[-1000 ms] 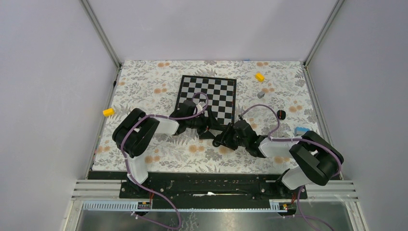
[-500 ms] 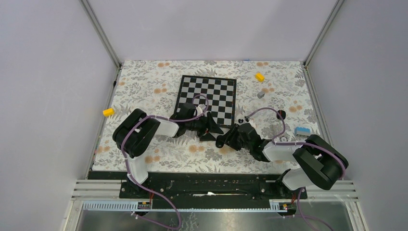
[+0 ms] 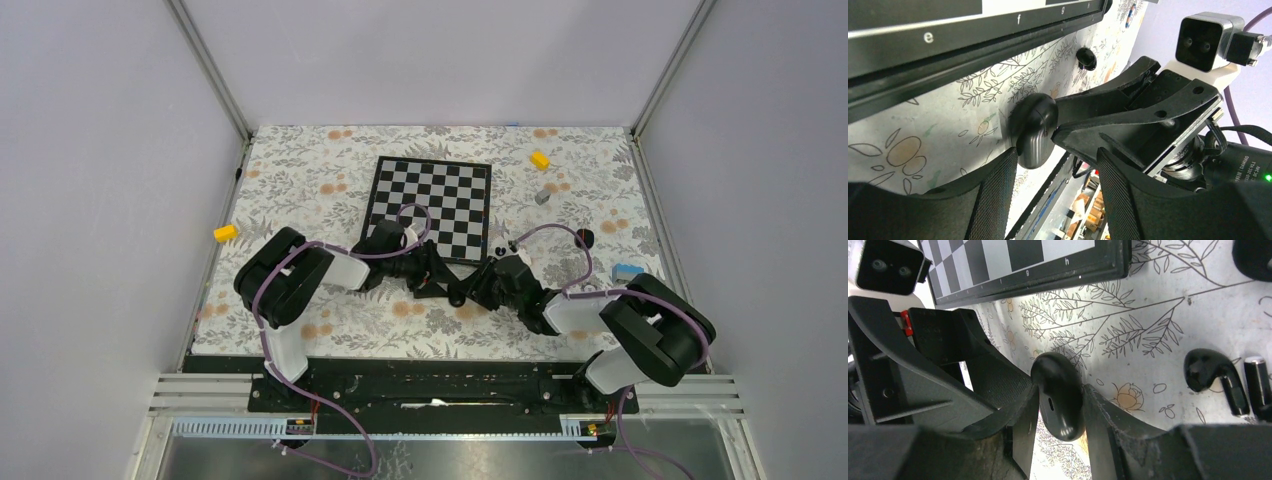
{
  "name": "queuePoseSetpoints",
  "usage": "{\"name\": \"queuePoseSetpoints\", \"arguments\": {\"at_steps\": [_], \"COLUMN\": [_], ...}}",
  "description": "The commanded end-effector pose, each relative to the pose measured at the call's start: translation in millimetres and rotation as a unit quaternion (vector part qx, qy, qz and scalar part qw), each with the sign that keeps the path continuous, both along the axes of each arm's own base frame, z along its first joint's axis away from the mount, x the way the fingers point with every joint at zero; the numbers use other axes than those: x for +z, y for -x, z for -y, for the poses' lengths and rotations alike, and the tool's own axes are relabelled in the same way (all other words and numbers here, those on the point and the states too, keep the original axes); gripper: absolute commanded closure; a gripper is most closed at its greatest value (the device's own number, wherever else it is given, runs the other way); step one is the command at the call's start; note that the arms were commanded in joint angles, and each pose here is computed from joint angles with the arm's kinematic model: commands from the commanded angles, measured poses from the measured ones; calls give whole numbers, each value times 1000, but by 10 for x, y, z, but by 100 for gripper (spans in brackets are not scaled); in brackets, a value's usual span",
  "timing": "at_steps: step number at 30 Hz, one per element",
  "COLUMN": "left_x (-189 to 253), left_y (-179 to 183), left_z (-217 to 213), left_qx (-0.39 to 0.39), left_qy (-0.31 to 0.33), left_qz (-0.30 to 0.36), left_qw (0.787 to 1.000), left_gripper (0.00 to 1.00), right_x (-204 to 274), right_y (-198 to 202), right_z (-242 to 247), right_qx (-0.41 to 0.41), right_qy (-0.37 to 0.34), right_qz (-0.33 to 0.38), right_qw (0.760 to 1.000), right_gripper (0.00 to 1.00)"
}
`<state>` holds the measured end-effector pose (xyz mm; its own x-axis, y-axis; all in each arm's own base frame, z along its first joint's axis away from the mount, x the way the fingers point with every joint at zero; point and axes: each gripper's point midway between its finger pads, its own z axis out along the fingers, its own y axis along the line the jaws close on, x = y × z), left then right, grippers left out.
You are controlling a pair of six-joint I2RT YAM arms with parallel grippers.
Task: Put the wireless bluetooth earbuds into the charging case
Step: Pick up the charging case from the center of the board.
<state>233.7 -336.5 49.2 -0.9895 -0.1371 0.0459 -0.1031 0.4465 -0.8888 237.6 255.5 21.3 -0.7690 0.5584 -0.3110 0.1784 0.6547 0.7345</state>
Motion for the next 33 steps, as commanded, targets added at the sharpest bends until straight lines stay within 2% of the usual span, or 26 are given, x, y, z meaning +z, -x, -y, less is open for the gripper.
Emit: {"name": "queuePoseSetpoints", "arguments": {"at_steps": [1,13,18,21,25,30,33], "left_x": [196,240,333,335,333,444,467], "left_y": [-14,20,-22,-76,-150,-168,-200], "left_z": [70,59,67,34,-73,-109,-203], "left_qx": [-9,2,10,14,14,10,10], "left_qy": [37,60,68,44,-8,-22,-57], "left_qz": [26,21,37,51,82,99,113], "left_qw": [999,998,997,998,997,995,992], "left_gripper": [39,53,54,51,40,28,23], "right_x": [44,14,13,36,81,141,163], "right_y": [-73,-38,-30,-27,-44,-66,-106], "right_z": [-91,-148,-103,-89,-21,59,209], "right_qx": [-1,10,6,10,32,89,116], "right_qy": [-23,-41,-41,-36,10,92,170], "right_qz": [3,-11,-12,-5,19,52,69], "right_qw": [1000,999,999,999,999,990,976], "right_gripper": [57,73,75,75,65,40,37]}}
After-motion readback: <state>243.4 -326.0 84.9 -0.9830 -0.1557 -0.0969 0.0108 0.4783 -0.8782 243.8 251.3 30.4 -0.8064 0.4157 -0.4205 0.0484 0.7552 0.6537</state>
